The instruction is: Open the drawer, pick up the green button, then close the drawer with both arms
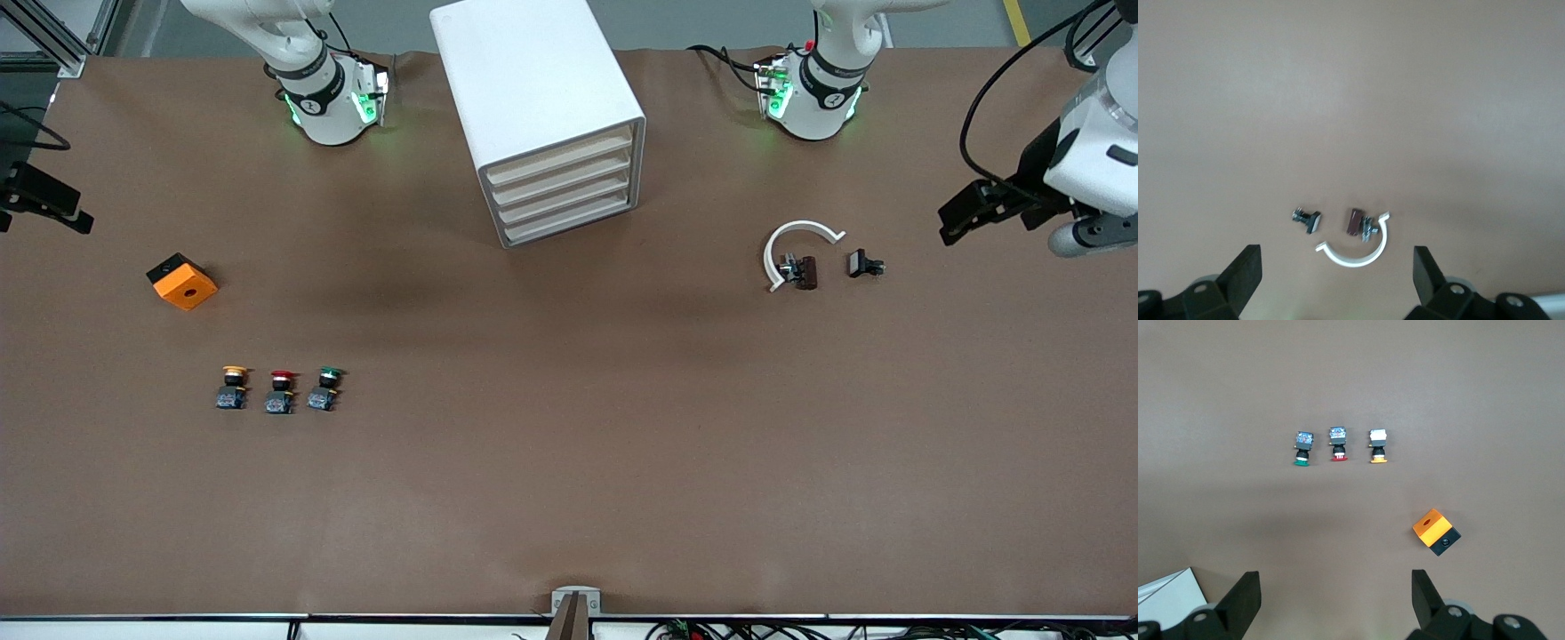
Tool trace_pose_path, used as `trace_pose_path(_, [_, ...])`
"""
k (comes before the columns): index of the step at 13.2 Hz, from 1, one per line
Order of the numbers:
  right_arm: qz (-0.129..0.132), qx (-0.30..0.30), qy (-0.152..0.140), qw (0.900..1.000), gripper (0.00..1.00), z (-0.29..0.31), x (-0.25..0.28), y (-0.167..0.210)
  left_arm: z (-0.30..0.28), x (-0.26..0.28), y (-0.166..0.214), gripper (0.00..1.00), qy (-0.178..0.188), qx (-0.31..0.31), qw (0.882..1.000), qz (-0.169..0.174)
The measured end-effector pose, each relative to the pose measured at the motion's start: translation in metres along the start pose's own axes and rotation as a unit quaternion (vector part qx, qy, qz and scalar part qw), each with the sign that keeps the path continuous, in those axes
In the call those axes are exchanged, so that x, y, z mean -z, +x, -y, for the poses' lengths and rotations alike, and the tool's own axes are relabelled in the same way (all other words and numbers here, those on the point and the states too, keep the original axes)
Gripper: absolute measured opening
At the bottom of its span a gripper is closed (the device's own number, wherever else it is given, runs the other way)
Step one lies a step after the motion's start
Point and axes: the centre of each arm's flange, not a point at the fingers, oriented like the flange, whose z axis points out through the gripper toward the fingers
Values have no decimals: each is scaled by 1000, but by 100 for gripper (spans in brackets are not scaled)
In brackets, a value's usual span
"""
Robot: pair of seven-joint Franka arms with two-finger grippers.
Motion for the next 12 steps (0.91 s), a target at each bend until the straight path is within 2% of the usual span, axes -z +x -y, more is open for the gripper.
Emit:
trace_pose_path(3, [0,-21,3,1000,100,5,-5,-14,21,-2,-5,100,4,-56,998,18])
trace_pose_path(6, [0,-28,3,1000,100,12,-7,-15,20,1,-14,100,4,-58,998,22])
trace_pose_path(12, [-5,-21,3,1000,100,10,-4,-16,20,4,-37,100,-21,-57,998,10])
